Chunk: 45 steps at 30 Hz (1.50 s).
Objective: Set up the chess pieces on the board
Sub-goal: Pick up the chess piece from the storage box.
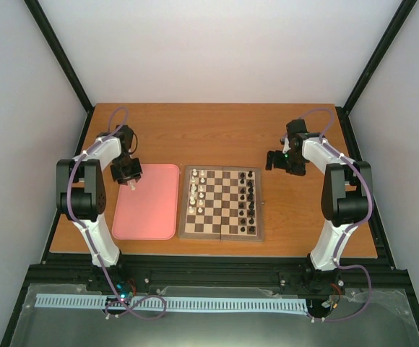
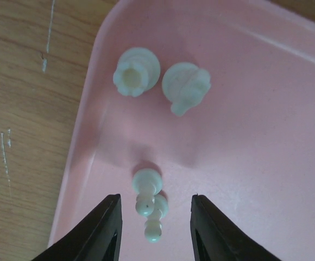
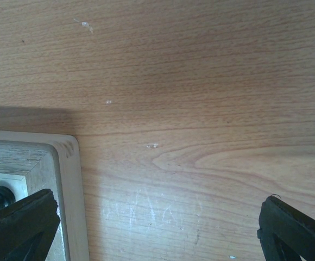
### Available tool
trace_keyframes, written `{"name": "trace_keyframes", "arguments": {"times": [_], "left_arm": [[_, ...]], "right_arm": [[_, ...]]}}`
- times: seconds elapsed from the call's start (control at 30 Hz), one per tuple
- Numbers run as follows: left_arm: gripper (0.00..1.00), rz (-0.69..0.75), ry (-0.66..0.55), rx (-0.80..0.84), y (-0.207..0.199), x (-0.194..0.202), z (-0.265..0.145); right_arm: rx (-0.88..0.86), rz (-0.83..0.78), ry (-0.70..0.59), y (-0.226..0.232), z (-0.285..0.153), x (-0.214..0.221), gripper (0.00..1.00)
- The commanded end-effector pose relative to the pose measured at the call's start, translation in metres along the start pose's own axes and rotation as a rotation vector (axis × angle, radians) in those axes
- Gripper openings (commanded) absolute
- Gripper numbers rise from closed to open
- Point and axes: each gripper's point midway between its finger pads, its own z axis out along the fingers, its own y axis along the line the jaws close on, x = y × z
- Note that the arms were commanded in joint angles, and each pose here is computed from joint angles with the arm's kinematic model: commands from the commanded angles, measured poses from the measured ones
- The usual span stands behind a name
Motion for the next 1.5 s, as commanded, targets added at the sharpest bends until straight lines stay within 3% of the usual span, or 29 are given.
{"name": "trace_keyframes", "arguments": {"times": [0.0, 0.47, 1.2, 1.47], "left_arm": [[0.36, -0.012, -0.042, 0.008, -0.001, -0.018, -0.005], [0.21, -0.031, -0.03, 0.004, 0.008, -0.018, -0.001], [0.21, -0.027, 0.004, 0.035, 0.003, -0.007, 0.007], [0.04, -0.031, -0.003, 0.031, 0.003, -0.01, 0.006]], "right_arm": [[0.01, 0.0, -0.006, -0.004, 0.0, -0.007, 1.0], [0.011, 0.002, 0.003, -0.004, 0.004, -0.006, 1.0], [0.011, 0.001, -0.001, -0.005, 0.001, -0.004, 1.0], [0.012, 0.002, -0.002, -0.005, 0.001, -0.003, 1.0]]}}
